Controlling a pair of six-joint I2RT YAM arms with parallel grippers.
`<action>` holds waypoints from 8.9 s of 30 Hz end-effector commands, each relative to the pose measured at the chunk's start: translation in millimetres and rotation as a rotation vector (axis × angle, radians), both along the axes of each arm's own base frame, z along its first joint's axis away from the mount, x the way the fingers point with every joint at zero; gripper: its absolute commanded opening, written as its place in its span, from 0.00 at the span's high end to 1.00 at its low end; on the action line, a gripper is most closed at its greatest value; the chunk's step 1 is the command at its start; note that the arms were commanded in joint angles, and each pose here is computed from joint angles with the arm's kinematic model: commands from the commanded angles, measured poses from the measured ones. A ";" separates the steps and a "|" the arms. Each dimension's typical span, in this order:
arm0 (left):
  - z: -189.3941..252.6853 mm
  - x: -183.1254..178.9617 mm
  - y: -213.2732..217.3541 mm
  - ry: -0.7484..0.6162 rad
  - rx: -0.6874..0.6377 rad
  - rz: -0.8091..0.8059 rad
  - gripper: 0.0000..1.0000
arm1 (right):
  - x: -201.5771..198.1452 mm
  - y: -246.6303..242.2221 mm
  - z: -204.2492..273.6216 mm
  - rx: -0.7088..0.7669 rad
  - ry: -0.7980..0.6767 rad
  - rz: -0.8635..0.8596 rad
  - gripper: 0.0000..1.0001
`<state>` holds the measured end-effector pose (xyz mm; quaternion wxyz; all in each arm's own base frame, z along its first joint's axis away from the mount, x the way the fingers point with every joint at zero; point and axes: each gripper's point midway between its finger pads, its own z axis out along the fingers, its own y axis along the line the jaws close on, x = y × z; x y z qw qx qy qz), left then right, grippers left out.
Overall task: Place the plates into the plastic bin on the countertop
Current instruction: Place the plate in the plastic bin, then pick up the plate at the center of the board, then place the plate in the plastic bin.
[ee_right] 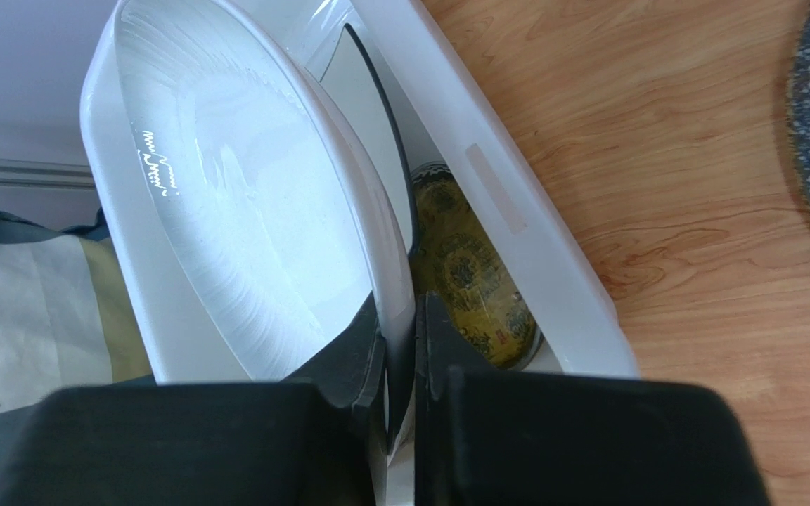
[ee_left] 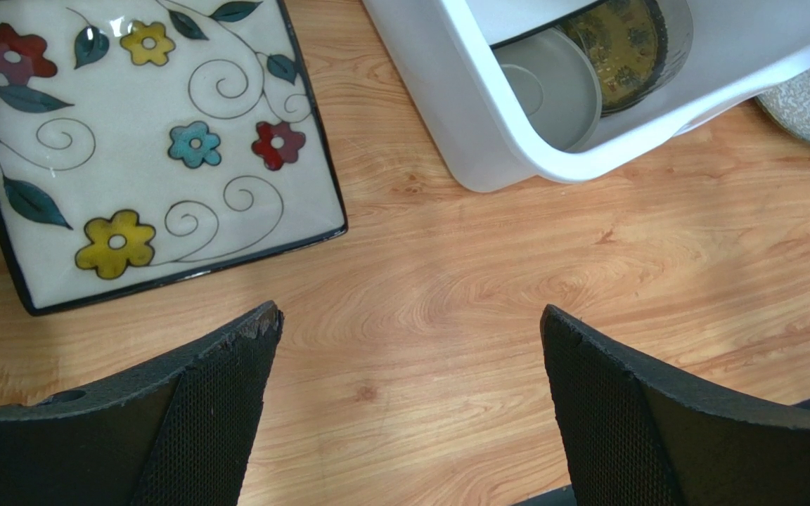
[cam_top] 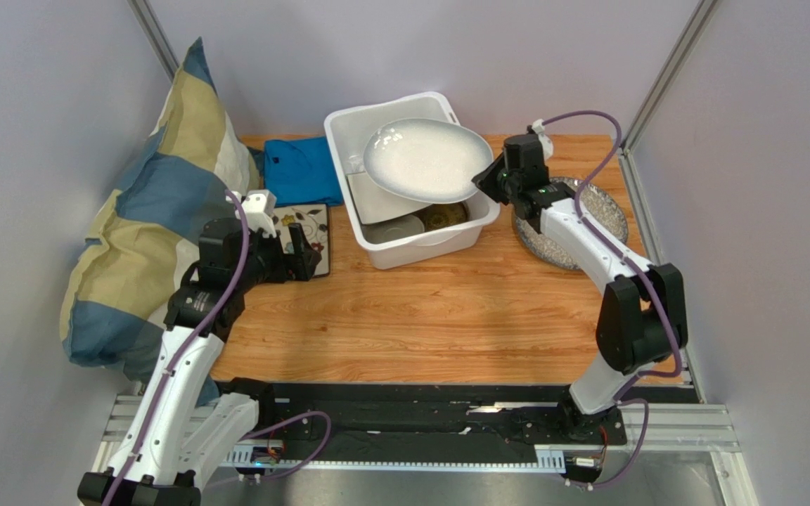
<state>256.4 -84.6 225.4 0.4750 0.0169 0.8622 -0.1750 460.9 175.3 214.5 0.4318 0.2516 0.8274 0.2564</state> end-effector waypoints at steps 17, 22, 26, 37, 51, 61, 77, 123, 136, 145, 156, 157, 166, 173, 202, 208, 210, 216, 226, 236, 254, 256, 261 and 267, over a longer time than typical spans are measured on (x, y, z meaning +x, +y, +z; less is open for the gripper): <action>7.1 3.2 -2.8 -0.035 -0.015 -0.015 0.04 | 109.7 70.8 57.6 0.281 -0.270 -0.203 1.00; 7.3 2.6 -3.2 -0.035 -0.017 -0.018 0.04 | 114.4 84.5 34.2 0.331 -0.228 -0.194 1.00; 6.9 2.7 -3.3 -0.034 -0.018 -0.017 0.04 | 117.5 95.3 23.4 0.360 -0.213 -0.177 1.00; 6.4 2.4 -4.0 -0.031 -0.020 -0.021 0.04 | 117.1 111.2 0.7 0.340 -0.163 -0.121 0.65; 10.2 1.3 -6.1 -0.044 -0.030 -0.031 0.04 | 97.4 102.9 8.0 0.230 -0.140 -0.111 0.47; 10.8 0.0 -6.6 -0.046 -0.033 -0.033 0.04 | 75.2 104.0 -3.6 0.207 -0.097 -0.111 0.44; 12.2 -0.9 -3.6 -0.056 -0.026 -0.020 0.04 | 11.9 88.6 32.1 0.158 -0.137 -0.069 0.38; 12.5 -0.7 -3.8 -0.056 -0.026 -0.022 0.04 | -161.2 -273.1 -126.9 0.298 0.153 -0.587 0.34; 11.6 0.3 -4.5 -0.052 -0.025 -0.025 0.04 | -140.0 -286.2 -175.2 0.322 0.195 -0.586 0.36; 7.3 2.6 -4.3 -0.034 -0.020 -0.023 0.04 | -122.6 -285.5 -211.2 0.411 0.225 -0.608 0.38; 3.2 4.7 -1.9 -0.020 -0.004 -0.015 0.04 | -94.6 -286.4 -210.5 0.338 0.224 -0.575 0.41; 2.8 5.1 -1.4 -0.018 -0.002 -0.012 0.04 | -89.5 -287.4 -209.9 0.333 0.225 -0.570 0.42; 2.0 6.2 1.9 -0.016 0.014 0.000 0.04 | -73.7 -283.3 -209.3 0.279 0.244 -0.555 0.64; 2.0 6.2 1.9 -0.017 0.015 -0.001 0.04 | -69.7 -279.3 -209.9 0.272 0.258 -0.525 0.97; 10.1 1.6 -0.8 -0.049 -0.006 -0.013 0.04 | -107.5 -244.5 16.5 0.172 -0.246 -0.367 1.00; 11.4 0.6 -1.8 -0.053 -0.011 -0.018 0.04 | -114.2 -238.1 40.4 0.169 -0.273 -0.347 1.00; 10.9 1.2 -1.9 -0.053 -0.011 -0.018 0.04 | -117.6 -235.4 50.0 0.177 -0.299 -0.342 1.00; 12.1 0.9 -2.4 -0.055 -0.014 -0.020 0.04 | -127.4 -234.7 84.4 0.137 -0.365 -0.350 1.00; 12.2 0.5 -3.2 -0.056 -0.018 -0.023 0.04 | -138.5 -231.9 138.8 0.080 -0.452 -0.341 1.00; 13.1 -0.1 -4.7 -0.057 -0.024 -0.030 0.04 | -145.7 -208.8 181.3 0.141 -0.528 -0.251 1.00; 13.0 0.1 -5.1 -0.057 -0.026 -0.031 0.04 | -124.0 -131.3 215.5 0.276 -0.559 -0.027 1.00; 12.0 0.1 -5.4 -0.054 -0.026 -0.032 0.04 | -120.5 -118.1 218.5 0.273 -0.559 0.003 1.00; 12.5 -0.6 -5.5 -0.055 -0.027 -0.034 0.04 | -101.7 -96.4 214.6 0.280 -0.538 0.044 1.00; 13.8 -0.5 -4.7 -0.061 -0.024 -0.030 0.04 | -82.3 -63.7 207.0 0.305 -0.516 0.099 1.00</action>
